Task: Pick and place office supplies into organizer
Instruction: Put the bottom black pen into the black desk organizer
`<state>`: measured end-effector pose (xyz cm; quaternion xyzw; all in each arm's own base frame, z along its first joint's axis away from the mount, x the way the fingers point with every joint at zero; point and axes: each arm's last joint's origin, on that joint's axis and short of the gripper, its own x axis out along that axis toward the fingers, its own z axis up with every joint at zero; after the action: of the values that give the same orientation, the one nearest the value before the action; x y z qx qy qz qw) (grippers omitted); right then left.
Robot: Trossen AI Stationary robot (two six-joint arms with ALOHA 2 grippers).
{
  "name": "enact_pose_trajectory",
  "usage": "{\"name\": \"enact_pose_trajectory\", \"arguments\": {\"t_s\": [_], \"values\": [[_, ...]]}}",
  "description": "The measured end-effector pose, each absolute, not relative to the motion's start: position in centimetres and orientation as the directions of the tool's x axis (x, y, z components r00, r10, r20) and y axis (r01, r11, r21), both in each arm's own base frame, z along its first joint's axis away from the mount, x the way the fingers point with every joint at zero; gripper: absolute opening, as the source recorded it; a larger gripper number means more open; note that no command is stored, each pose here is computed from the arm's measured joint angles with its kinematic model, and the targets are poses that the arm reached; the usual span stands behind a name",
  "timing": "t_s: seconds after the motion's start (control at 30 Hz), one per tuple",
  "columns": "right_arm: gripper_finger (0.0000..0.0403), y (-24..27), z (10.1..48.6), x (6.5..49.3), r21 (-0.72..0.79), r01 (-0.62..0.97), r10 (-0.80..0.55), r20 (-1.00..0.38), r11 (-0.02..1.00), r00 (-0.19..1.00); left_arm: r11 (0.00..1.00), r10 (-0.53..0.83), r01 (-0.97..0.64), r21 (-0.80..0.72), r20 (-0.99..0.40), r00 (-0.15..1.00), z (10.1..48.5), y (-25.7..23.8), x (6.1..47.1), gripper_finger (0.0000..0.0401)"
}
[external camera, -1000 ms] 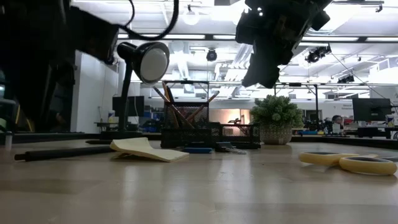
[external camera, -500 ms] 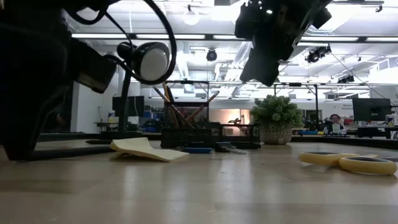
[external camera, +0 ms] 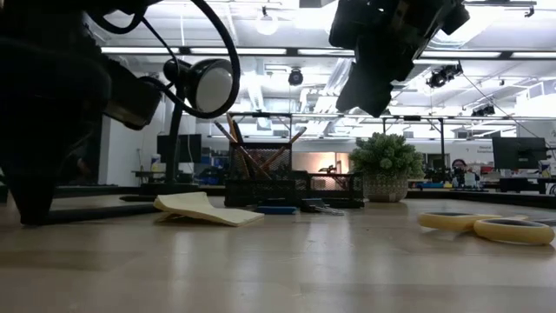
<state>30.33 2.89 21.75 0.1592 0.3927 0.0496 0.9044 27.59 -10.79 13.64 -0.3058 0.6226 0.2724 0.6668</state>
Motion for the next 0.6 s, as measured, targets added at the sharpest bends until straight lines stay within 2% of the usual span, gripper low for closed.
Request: {"name": "enact_pose_trajectory", "arguments": {"t_s": [0.3, 0.6], "values": [[0.0011, 2.91, 21.75, 30.33, 0.323, 0.041, 0.207, -0.695, 0.946, 0.688, 0.607, 0.002, -0.792, -0.066, -0.996, 0.085, 13.59, -10.74, 27.59, 0.0137], [0.0011, 2.91, 21.76, 30.33, 0.323, 0.041, 0.208, -0.695, 0.945, 0.689, 0.588, 0.022, -0.808, -0.044, -0.997, 0.070, 13.08, -10.49, 27.07, 0.0071]]}}
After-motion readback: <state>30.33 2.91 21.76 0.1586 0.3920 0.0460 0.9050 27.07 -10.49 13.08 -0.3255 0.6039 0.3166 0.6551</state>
